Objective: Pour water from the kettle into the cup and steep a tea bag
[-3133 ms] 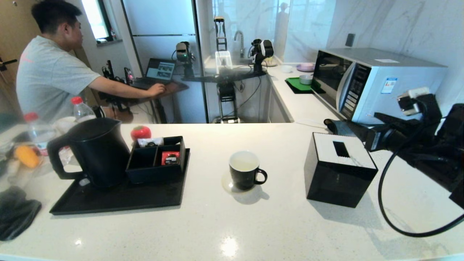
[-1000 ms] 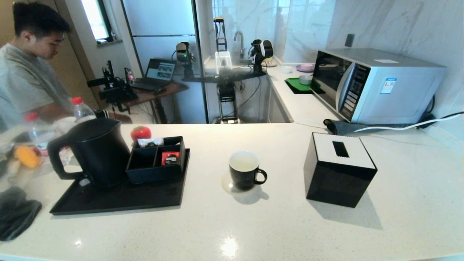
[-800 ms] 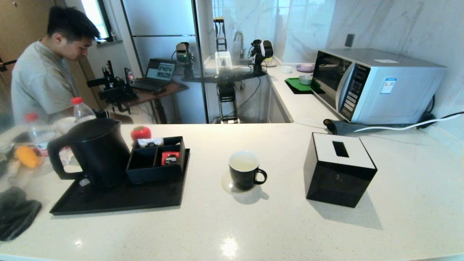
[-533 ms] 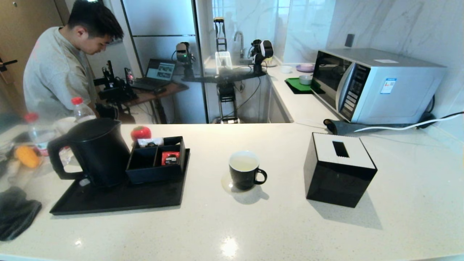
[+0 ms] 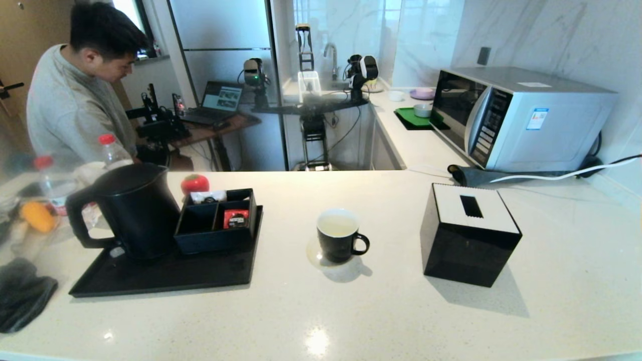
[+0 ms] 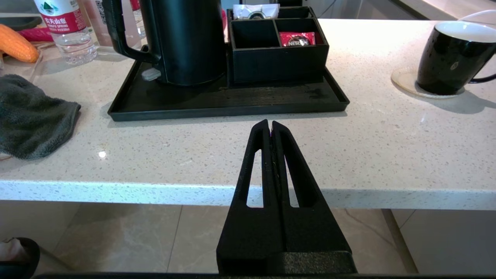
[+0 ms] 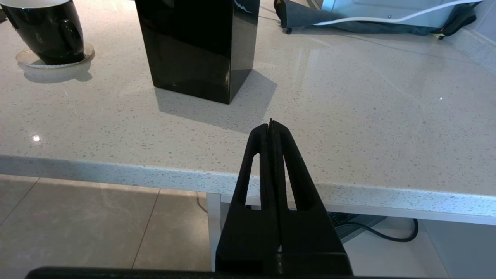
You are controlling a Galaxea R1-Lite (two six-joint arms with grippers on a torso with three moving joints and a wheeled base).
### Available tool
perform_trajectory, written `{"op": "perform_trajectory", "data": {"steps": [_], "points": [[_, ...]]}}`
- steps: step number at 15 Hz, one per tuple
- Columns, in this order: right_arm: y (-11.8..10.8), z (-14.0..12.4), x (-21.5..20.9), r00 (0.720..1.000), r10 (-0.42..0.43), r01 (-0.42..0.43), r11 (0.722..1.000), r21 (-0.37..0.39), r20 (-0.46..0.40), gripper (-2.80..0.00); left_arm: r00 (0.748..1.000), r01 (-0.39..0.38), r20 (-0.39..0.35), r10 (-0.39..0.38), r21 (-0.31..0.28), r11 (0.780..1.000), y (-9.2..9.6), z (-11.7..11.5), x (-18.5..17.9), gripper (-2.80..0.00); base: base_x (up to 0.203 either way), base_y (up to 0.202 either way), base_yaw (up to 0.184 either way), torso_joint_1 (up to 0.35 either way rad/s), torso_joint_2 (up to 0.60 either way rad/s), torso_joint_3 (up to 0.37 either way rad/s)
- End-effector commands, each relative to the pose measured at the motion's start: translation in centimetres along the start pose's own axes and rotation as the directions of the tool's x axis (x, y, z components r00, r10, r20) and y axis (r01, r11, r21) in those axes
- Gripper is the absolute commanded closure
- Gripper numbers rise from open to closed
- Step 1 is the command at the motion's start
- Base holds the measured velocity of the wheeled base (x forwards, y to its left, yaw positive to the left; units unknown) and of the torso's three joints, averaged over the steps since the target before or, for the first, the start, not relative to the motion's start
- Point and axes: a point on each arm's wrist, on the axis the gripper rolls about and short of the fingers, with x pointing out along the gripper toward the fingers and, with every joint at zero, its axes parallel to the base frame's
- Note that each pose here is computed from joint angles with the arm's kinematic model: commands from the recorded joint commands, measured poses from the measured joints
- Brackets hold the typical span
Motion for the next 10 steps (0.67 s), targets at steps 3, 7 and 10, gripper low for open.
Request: {"op": "perform_trajectory", "data": {"steps": [3,7,10], "points": [[0.00,0.00,0.01,1.000,0.000,0.000,1.000,0.016,-0.002,0.00,1.000,-0.002,0.001,0.002,-0.001,1.000,0.00,0.00,0.00,0.00,0.000,0.000,0.000,0.000,0.00,0.000],[-0.05,0.01,-0.01,1.000,-0.021,0.021,1.000,0.017,-0.007,0.00,1.000,-0.002,0.001,0.002,-0.001,1.000,0.00,0.00,0.00,0.00,0.000,0.000,0.000,0.000,0.00,0.000],[-0.05,0.01,0.01,1.000,-0.023,0.024,0.998,0.061,-0.002,0.00,1.000,-0.001,0.001,0.001,-0.001,1.000,0.00,0.00,0.00,0.00,0.000,0.000,0.000,0.000,0.00,0.000]]}}
